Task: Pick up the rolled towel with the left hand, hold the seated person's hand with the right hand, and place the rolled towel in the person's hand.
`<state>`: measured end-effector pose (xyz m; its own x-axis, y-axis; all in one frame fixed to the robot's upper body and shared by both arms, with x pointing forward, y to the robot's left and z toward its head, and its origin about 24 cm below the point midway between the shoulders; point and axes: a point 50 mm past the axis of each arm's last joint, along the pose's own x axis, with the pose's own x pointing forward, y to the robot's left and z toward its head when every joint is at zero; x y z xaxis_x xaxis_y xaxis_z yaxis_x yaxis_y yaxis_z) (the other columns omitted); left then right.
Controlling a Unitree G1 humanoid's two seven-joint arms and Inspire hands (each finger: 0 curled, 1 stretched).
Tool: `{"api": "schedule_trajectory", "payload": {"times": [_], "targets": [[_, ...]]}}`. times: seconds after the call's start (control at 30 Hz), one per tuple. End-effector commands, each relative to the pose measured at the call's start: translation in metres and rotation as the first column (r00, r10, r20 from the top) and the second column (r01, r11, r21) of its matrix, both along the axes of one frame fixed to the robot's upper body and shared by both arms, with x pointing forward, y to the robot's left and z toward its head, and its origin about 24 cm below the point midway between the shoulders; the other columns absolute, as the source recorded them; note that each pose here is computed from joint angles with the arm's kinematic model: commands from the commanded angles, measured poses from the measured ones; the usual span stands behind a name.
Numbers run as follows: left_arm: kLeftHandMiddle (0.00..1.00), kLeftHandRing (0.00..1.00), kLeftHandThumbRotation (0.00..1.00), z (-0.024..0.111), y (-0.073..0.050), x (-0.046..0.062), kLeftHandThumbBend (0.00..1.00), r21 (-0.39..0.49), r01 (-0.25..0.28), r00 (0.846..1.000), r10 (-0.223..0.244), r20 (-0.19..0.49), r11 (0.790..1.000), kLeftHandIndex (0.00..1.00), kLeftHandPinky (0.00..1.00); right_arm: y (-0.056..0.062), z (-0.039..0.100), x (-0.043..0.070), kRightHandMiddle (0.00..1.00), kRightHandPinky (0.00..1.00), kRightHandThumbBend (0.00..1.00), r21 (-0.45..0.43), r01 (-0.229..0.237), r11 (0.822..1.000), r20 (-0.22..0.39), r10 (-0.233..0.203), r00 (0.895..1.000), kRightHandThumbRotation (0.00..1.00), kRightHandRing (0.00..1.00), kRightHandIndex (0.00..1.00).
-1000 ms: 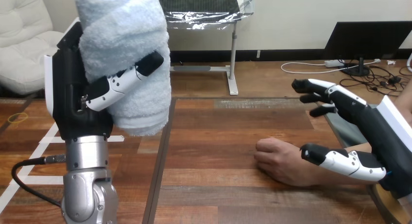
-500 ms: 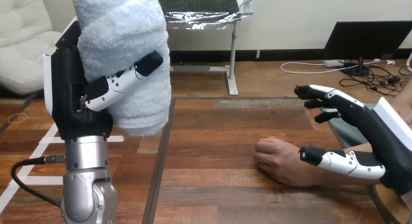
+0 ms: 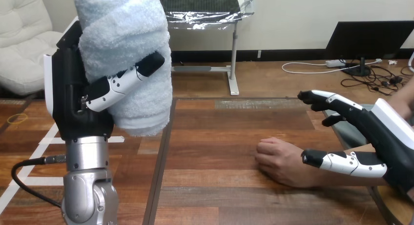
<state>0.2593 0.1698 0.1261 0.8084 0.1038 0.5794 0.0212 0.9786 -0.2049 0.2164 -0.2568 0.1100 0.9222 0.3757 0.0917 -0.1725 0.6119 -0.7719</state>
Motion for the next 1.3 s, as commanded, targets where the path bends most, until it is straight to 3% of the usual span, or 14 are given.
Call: {"api": "schedule_trajectory", "payload": {"times": [0.0, 0.53, 1.27], "targets": [[0.35, 0.29, 0.00, 0.021, -0.004, 0.008, 0.54, -0.008, 0.014, 0.995, -0.013, 0.099, 1.000, 0.38, 0.24, -0.003, 0.019, 0.016, 0.88, 0.76, 0.91, -0.060, -0.009, 0.998, 0.070, 0.013, 0.997, 0.72, 0.86, 0.87], [0.34, 0.28, 0.00, 0.020, -0.005, 0.009, 0.53, -0.009, 0.025, 0.995, -0.024, 0.094, 1.000, 0.38, 0.23, -0.012, 0.020, 0.031, 0.90, 0.90, 0.94, -0.182, 0.020, 0.983, 0.035, -0.013, 0.999, 0.75, 0.91, 0.89], [0.34, 0.28, 0.00, 0.020, -0.005, 0.009, 0.54, -0.008, 0.028, 0.995, -0.027, 0.095, 1.000, 0.38, 0.23, -0.018, 0.020, 0.044, 0.87, 0.85, 0.96, -0.279, 0.010, 0.960, 0.000, -0.010, 1.000, 0.71, 0.87, 0.88]]}}
